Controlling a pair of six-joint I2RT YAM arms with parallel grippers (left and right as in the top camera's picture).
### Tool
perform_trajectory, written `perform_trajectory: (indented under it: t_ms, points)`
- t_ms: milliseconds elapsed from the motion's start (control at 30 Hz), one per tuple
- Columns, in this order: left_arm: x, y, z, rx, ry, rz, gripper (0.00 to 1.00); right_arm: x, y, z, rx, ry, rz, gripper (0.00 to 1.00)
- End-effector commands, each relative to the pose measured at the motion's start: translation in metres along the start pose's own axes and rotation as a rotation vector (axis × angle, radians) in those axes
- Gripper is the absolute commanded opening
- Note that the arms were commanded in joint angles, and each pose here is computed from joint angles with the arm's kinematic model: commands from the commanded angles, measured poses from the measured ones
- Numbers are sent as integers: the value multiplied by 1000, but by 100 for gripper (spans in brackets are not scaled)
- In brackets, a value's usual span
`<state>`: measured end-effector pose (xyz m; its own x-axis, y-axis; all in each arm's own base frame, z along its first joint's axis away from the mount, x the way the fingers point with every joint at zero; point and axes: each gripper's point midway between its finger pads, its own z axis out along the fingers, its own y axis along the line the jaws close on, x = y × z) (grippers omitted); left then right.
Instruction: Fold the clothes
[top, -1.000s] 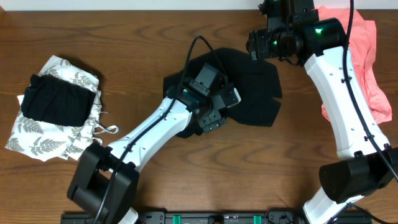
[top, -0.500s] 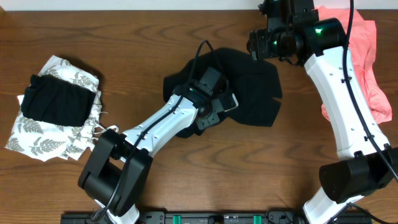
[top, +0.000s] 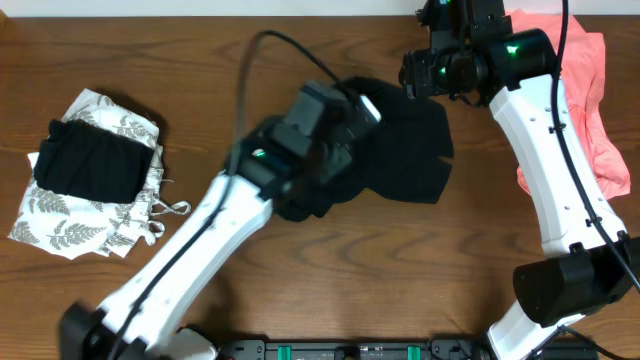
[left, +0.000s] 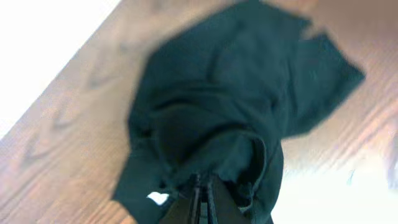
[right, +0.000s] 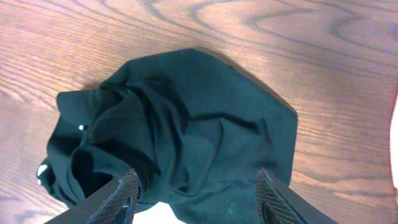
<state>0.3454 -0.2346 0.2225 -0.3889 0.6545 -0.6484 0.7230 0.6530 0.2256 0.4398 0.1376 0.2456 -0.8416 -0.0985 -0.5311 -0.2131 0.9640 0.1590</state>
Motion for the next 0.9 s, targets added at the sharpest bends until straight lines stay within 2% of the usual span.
perform_trajectory:
  t_ms: [0,33,167,400,533,667,867]
  points:
    - [-5,10,-17,-23,-27,-82,7,0,-13,1,42,3,23,59]
    - [-2,6,-16,0,-16,-55,7,0,-13,1,42,2,24,60]
    - [22,-16,5,102,87,32,30,-2,-15,1,47,-3,26,64]
    - [66,-45,65,201,289,77,41,-5,-56,-4,111,-18,160,75]
    - [88,-62,87,240,376,120,55,-2,-89,-10,126,-14,269,77]
    - [106,-59,96,199,458,148,56,6,-117,-17,135,1,337,77]
    - [130,-60,108,206,536,194,54,9,-132,-21,120,3,383,74]
